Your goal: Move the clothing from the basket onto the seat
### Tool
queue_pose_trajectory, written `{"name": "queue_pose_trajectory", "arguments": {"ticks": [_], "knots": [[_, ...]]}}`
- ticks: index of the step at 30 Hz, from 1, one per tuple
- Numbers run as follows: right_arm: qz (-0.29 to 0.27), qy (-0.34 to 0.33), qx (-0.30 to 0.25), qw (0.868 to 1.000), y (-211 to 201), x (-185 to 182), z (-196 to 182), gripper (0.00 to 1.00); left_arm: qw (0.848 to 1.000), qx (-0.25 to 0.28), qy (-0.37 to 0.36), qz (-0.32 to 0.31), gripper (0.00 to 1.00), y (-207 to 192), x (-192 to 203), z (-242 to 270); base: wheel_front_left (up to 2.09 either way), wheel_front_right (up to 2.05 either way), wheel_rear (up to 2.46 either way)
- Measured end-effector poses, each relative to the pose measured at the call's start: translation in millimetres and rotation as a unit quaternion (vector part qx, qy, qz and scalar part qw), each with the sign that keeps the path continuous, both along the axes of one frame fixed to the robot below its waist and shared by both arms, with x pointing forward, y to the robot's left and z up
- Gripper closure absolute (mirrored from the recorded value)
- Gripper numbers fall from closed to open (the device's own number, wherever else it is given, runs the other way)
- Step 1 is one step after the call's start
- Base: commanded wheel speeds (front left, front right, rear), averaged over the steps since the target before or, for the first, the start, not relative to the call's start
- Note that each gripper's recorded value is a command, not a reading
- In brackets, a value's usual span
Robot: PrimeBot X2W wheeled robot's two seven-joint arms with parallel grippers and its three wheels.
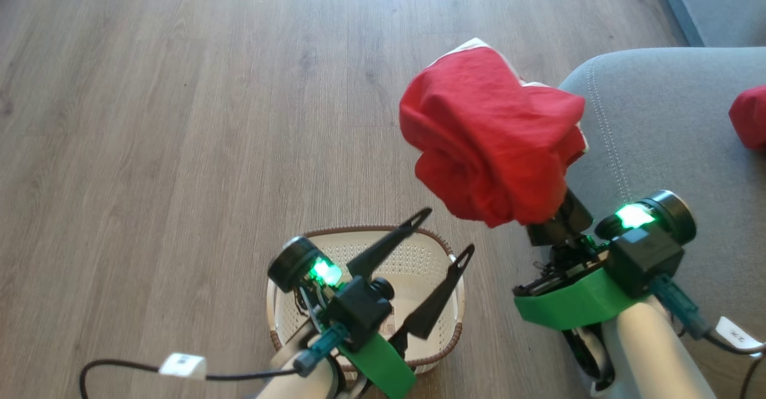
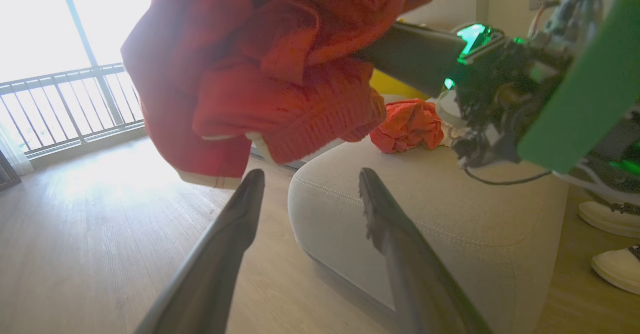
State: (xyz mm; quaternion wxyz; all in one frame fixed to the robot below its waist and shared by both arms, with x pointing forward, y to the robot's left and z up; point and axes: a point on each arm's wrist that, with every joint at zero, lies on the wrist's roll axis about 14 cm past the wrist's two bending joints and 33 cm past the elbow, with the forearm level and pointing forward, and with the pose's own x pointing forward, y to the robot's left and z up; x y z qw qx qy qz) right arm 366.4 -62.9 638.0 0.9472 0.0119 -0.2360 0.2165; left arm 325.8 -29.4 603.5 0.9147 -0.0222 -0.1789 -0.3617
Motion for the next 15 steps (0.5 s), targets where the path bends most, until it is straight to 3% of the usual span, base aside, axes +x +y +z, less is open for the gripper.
{"name": "queue_pose_trajectory", "arguments": {"ticks": [9, 15], "knots": [[-0.022, -0.011, 0.018, 1.000, -17.2, 1.8, 10.4, 1.00, 0.997, 0.049, 0.053, -0.004, 0.00, -2.1, -5.6, -47.7, 0.00, 0.00, 0.00], [-0.037, -0.020, 0.021, 0.999, -27.0, 1.2, 16.4, 1.00, 0.996, 0.048, 0.074, -0.007, 0.00, -2.4, -5.8, -58.0, 0.00, 0.00, 0.00]]}}
